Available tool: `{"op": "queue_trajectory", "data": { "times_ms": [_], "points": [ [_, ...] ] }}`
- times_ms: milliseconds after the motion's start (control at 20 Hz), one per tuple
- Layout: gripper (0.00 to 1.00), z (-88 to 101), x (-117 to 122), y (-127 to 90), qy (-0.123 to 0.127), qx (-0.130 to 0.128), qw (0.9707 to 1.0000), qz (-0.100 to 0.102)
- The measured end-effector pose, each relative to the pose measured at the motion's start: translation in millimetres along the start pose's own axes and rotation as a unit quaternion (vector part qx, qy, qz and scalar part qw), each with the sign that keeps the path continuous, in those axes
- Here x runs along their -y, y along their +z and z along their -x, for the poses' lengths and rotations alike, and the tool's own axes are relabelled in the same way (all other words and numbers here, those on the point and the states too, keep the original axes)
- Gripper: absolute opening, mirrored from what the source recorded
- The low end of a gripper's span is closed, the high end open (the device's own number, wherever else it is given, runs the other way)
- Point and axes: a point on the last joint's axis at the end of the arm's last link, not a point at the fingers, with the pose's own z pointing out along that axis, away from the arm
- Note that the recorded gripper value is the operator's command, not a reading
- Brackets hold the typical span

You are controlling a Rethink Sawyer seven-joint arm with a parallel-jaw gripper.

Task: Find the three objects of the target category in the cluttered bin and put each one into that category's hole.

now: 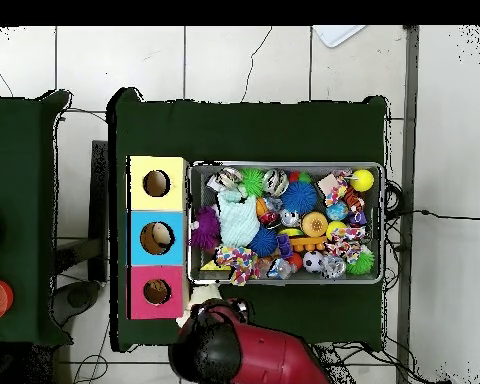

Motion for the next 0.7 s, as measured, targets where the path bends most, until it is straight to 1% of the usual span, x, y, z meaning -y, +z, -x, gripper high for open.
{"op": "queue_trajectory", "data": {
  "times_ms": [100,300,350,450,550,700],
  "points": [
    [1.00,-2.9,8,9,-0.003,0.004,1.0000,-0.005],
    [1.00,-5.7,14,23,-0.008,0.011,0.9999,-0.008],
    [1.00,-8.0,16,37,-0.014,0.017,0.9997,-0.010],
    [1.00,-9.9,15,47,-0.018,0.021,0.9996,-0.010],
    [1.00,-14.7,11,67,-0.027,0.025,0.9993,-0.007],
    [1.00,-21.2,6,83,-0.034,0.022,0.9992,-0.001]
  ]
}}
